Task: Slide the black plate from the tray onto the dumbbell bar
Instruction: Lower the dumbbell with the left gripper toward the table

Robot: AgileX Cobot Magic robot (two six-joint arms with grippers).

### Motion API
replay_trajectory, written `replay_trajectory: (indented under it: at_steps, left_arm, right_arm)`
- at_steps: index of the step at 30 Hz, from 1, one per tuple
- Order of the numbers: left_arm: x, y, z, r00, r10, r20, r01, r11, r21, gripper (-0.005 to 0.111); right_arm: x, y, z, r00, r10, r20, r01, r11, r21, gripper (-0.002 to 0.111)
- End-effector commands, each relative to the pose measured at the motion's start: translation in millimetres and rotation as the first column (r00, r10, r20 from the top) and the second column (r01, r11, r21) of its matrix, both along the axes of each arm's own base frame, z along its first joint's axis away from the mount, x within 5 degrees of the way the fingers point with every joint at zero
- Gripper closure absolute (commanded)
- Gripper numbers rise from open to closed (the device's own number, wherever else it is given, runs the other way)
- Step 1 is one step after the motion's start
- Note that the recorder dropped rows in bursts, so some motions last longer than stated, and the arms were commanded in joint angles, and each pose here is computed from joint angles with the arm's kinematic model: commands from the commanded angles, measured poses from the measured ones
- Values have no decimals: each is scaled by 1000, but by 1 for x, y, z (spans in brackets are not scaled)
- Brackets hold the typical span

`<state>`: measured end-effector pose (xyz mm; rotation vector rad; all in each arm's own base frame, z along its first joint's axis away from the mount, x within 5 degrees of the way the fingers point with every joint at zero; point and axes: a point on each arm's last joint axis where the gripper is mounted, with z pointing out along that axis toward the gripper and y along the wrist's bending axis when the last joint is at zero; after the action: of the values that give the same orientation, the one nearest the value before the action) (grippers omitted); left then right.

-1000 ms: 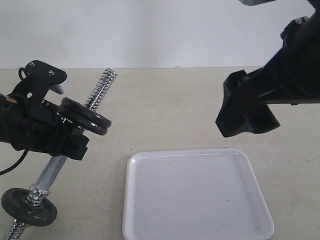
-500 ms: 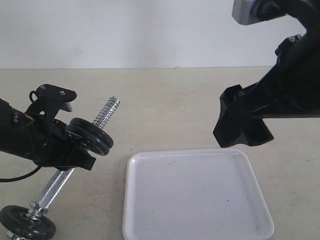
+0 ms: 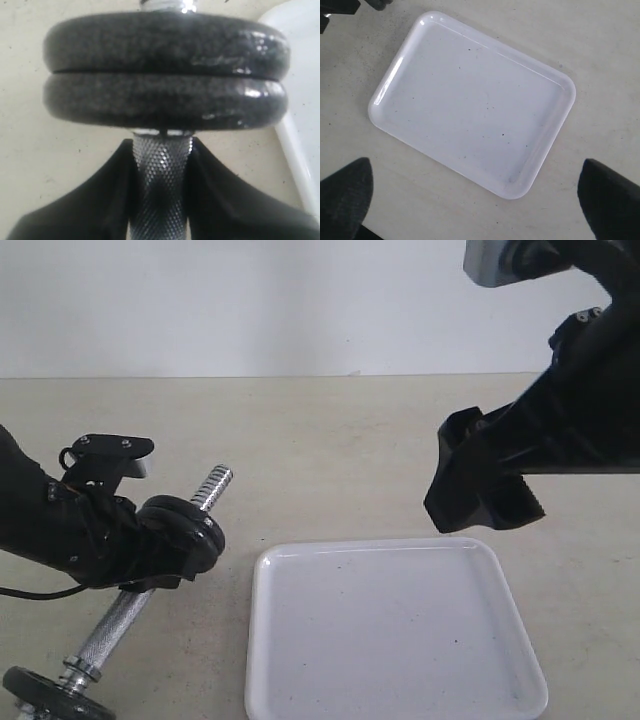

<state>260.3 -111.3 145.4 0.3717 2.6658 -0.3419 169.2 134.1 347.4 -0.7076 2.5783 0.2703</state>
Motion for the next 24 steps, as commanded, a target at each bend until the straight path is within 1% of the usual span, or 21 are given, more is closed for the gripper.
replay_trajectory:
  at_steps: [1,5,7,12,14,19,24]
  left_arm:
    - [14,-2,22,983,159,94,-149,984,-101,102]
    - [13,-2,21,975,215,52,-207,969,-133,102]
    - [13,-2,21,970,242,32,-235,961,-147,102]
    - [10,-4,20,958,286,-27,-287,941,-178,102]
    - [10,-5,20,951,304,-52,-308,931,-195,102]
    - [3,-12,19,938,315,-146,-342,911,-231,102]
    - [1,-16,20,933,319,-164,-352,903,-247,102]
  right_arm:
    - [-2,-1,2,1000,-1,5,0,1000,15,4]
    - [-2,-1,2,1000,-1,5,0,1000,15,5]
    - [-2,-1,2,1000,-1,5,0,1000,15,11]
    - [-3,-1,2,1000,0,-1,0,1000,13,45]
    - [-3,-1,2,1000,0,-1,0,1000,13,52]
    - [-2,0,3,1000,1,13,-1,1000,23,53]
    - [-1,1,3,1000,-3,20,2,999,39,53]
